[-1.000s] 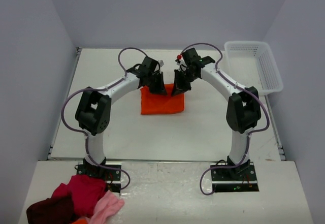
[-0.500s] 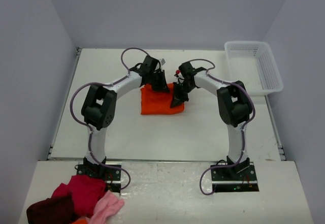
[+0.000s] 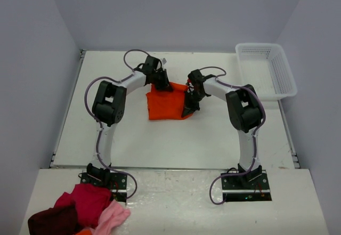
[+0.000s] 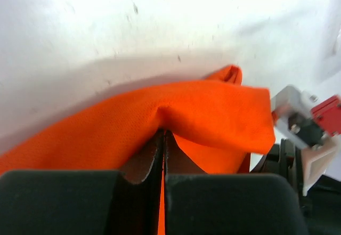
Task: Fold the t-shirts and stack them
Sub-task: Fold the long partially folded tshirt into a neat square, then smooth out wrinkles on the folded tshirt
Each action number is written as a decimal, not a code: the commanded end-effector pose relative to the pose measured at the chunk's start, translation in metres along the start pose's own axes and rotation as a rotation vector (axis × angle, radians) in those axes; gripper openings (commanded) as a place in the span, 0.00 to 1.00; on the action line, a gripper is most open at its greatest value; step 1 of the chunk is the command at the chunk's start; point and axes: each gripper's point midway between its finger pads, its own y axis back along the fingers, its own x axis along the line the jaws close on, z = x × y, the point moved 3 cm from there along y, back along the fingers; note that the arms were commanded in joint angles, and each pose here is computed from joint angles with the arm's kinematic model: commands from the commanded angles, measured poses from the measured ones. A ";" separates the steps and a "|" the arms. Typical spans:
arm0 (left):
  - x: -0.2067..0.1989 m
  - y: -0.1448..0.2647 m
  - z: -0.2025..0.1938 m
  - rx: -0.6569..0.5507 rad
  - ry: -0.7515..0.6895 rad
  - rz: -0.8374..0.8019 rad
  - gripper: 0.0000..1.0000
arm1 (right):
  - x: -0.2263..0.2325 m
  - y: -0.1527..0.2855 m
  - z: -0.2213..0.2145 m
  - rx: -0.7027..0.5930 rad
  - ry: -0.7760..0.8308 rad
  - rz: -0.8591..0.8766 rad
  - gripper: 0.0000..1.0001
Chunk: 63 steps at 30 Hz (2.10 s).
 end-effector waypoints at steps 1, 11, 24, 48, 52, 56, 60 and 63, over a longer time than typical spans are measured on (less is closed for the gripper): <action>-0.014 0.008 0.046 -0.111 -0.091 -0.077 0.00 | -0.002 0.005 0.002 -0.044 0.000 -0.033 0.00; -0.004 0.037 0.061 -0.156 -0.116 -0.012 0.00 | 0.002 0.008 0.008 -0.053 0.012 -0.030 0.00; 0.003 0.100 0.031 -0.171 -0.160 0.131 0.00 | 0.070 0.093 0.027 -0.201 0.161 0.042 0.00; -0.003 0.113 -0.023 -0.054 -0.119 0.120 0.00 | 0.042 0.026 0.086 -0.139 0.133 0.002 0.00; 0.013 0.100 -0.025 -0.030 -0.108 0.177 0.00 | 0.033 0.019 0.080 -0.118 0.116 -0.019 0.00; 0.037 0.087 -0.018 -0.023 -0.121 0.259 0.00 | 0.022 0.013 0.074 -0.100 0.085 -0.056 0.00; 0.057 0.084 -0.005 -0.041 -0.083 0.309 0.00 | 0.013 0.009 0.069 -0.088 0.070 -0.086 0.00; 0.072 0.080 -0.001 -0.038 -0.054 0.338 0.00 | 0.007 0.008 0.066 -0.083 0.066 -0.098 0.00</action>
